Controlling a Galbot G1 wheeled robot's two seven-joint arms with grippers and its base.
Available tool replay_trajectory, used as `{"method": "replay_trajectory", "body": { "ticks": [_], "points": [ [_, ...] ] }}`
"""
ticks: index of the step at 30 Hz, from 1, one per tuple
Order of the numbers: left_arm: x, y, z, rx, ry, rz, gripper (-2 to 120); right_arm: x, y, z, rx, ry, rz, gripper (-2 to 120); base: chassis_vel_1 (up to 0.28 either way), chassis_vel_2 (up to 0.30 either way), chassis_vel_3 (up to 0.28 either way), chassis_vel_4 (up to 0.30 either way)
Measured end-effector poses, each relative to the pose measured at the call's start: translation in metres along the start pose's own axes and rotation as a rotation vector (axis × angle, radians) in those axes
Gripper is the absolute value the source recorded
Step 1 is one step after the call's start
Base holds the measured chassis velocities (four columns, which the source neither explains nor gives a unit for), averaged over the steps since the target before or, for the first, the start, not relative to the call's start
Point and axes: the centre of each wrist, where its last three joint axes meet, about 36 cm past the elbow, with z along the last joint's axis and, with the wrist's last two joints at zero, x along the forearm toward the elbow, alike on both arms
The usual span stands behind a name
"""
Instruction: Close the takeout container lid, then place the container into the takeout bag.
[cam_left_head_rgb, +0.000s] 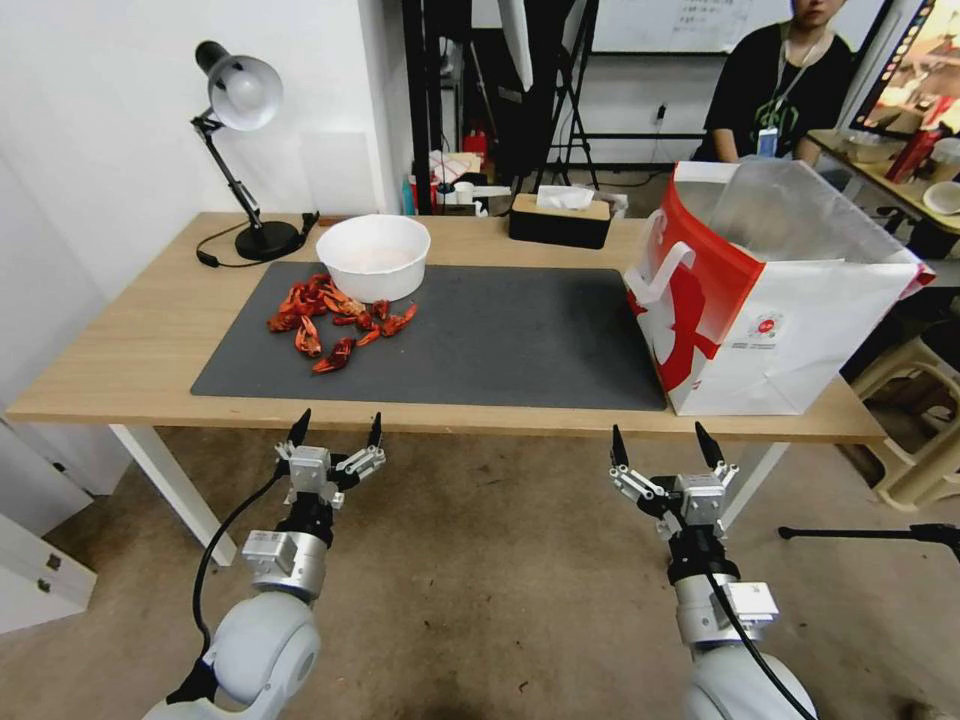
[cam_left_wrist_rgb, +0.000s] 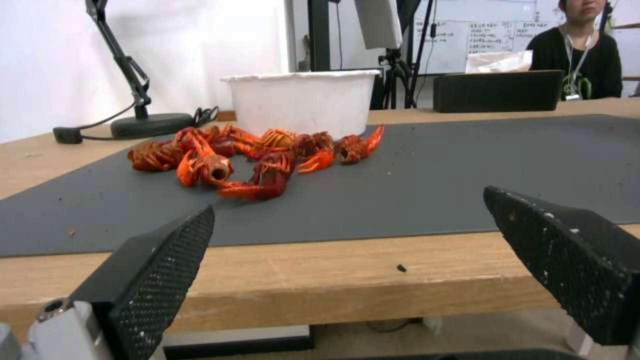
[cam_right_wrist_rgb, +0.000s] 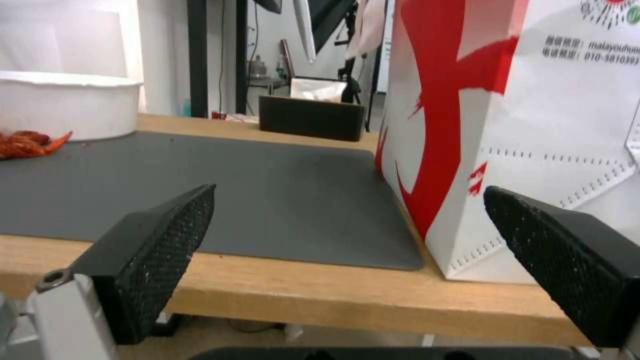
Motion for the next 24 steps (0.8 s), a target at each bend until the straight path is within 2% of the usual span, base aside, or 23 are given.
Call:
{"method": "replay_trajectory", "body": {
  "ticks": [24],
  "points": [
    [-0.0004, 0.0006, 0.0027, 0.002, 0.005, -0.004, 100, -0.0014, -0.0006, 0.007, 0.0, 0.003, 0.0, 100, 0.0, 0.0, 0.0, 0.0]
  ]
}}
